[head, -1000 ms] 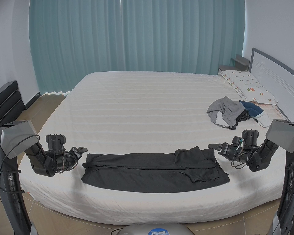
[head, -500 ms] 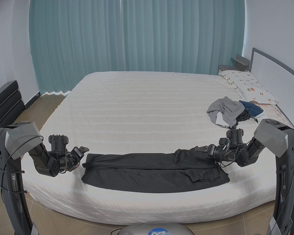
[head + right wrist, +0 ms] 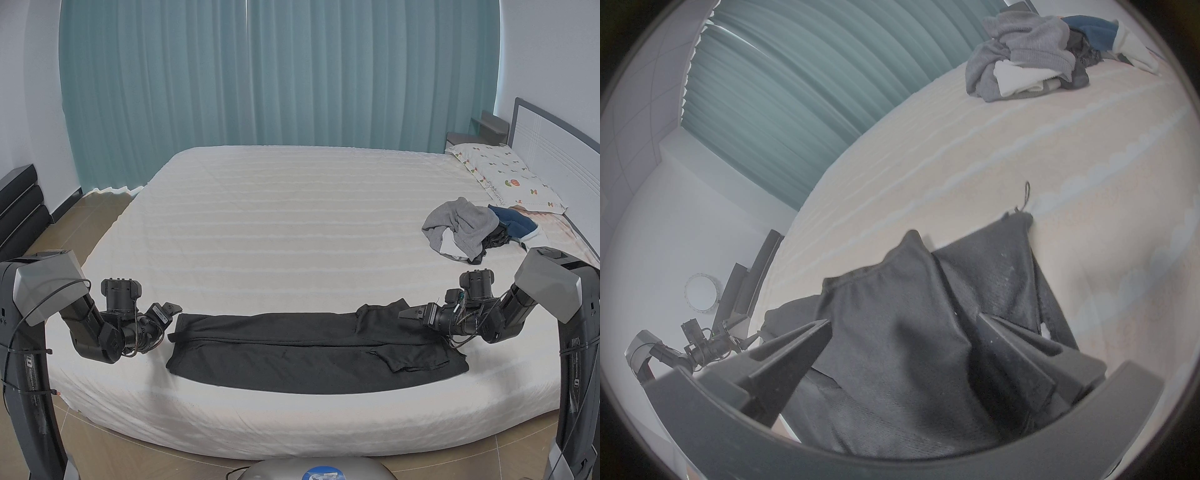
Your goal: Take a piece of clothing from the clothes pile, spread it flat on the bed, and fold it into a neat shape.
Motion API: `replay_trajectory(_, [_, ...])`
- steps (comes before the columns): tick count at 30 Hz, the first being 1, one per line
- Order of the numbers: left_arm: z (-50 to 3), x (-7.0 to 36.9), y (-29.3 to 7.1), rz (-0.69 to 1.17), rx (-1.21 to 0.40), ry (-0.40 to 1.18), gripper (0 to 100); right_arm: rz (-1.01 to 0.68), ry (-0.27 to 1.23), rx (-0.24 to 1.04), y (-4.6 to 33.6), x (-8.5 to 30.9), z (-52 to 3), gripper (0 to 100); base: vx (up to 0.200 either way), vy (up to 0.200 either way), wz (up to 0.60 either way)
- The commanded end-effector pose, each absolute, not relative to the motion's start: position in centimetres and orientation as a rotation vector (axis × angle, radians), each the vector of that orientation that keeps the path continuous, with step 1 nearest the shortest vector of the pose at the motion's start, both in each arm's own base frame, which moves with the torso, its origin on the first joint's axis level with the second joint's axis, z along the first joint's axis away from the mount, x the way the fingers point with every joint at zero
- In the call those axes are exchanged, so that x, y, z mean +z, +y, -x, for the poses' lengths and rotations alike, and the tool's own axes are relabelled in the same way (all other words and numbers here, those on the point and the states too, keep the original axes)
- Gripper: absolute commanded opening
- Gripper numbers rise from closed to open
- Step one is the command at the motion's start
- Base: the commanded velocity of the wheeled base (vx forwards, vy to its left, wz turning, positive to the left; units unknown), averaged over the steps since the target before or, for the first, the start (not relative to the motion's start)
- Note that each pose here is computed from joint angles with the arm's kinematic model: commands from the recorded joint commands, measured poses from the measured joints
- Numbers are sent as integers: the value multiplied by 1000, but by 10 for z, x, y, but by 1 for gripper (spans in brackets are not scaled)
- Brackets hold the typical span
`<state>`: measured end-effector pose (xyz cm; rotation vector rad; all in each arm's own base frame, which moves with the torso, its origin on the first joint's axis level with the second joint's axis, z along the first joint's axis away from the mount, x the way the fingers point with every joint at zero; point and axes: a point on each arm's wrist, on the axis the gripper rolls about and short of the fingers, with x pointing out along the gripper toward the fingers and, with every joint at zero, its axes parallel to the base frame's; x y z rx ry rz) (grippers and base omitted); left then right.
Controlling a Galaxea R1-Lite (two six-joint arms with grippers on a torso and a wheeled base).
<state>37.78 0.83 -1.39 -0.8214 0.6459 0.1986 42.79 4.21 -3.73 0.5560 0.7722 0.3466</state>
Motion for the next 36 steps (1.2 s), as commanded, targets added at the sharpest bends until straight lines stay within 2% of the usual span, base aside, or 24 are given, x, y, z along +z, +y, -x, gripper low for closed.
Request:
replay_trajectory(1, [-378, -17, 8, 820, 201, 652, 100, -551, 771, 339, 42, -39, -429, 0, 0, 0, 0])
replay_trajectory(12, [-377, -18, 8, 820, 205, 657, 100, -564, 741, 324, 27, -10, -414, 0, 0, 0, 0])
replay_trajectory(27, [-365, -22, 7, 812, 220, 696, 100, -530, 805, 338, 14, -15, -382, 0, 0, 0, 0])
replay_trajectory(28, [-363, -22, 7, 813, 221, 701, 100, -523, 810, 340, 14, -16, -381, 100, 0, 0, 0])
replay_trajectory(36, [-364, -17, -2, 805, 195, 700, 100, -540, 794, 334, 14, -2, -374, 100, 0, 0, 0])
